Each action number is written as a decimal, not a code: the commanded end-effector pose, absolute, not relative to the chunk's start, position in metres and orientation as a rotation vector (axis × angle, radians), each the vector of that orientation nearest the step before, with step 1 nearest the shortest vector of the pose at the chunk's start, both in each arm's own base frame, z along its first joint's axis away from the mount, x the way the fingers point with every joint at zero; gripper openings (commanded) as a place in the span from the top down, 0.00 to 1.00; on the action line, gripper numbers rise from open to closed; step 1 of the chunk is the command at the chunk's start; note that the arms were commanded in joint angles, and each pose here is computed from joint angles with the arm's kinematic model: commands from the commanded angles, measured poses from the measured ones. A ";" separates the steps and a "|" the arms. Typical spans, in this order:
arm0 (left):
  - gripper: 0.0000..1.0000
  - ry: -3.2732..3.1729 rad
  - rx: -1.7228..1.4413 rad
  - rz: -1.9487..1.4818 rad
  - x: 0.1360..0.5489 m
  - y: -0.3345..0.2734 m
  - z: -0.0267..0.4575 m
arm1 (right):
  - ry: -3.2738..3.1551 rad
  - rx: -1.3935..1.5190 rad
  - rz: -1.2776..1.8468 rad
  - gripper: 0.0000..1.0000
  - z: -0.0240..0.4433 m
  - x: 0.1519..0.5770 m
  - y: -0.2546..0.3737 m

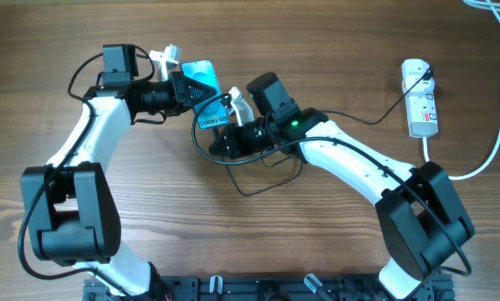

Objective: Plug charger to phone and switch on socket

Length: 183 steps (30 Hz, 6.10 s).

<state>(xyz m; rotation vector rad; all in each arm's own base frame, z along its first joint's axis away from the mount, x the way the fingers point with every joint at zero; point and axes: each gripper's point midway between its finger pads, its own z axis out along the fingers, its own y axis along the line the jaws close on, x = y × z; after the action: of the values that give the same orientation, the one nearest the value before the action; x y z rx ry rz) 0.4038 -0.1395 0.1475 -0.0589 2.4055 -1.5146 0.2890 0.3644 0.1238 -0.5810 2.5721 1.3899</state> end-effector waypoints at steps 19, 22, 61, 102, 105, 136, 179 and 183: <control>0.96 2.326 0.031 -1.713 0.385 -0.152 0.168 | 2.279 -0.670 1.760 0.00 0.182 0.325 0.306; 0.96 2.098 0.263 -1.958 0.366 -0.161 0.207 | 2.187 -0.710 1.853 0.06 0.197 0.325 0.300; 0.00 2.189 0.271 -1.734 0.381 -0.166 0.184 | 2.312 -0.610 1.888 0.95 0.198 0.312 0.336; 0.00 2.516 -0.134 -0.934 0.429 -0.078 0.101 | 2.863 -0.235 1.192 0.80 0.016 0.341 0.295; 0.00 2.516 -0.134 -0.934 0.429 -0.078 0.101 | 2.863 -0.235 1.192 0.78 0.016 0.341 0.295; 0.00 2.516 -0.135 -0.934 0.429 -0.078 0.101 | 2.890 -0.194 1.041 0.58 0.007 0.348 0.283; 0.00 2.524 -0.146 -0.896 0.430 -0.074 0.098 | 2.646 0.387 0.577 0.00 0.178 0.424 0.124; 0.00 2.524 -0.146 -0.896 0.430 -0.074 0.098 | 2.500 0.483 0.336 0.00 0.186 0.455 0.078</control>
<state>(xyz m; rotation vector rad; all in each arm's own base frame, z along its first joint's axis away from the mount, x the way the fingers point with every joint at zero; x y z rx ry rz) 0.4293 -0.0781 0.0935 -0.1529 2.5372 -0.9130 0.4358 0.1163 0.1693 0.3927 2.6192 0.5243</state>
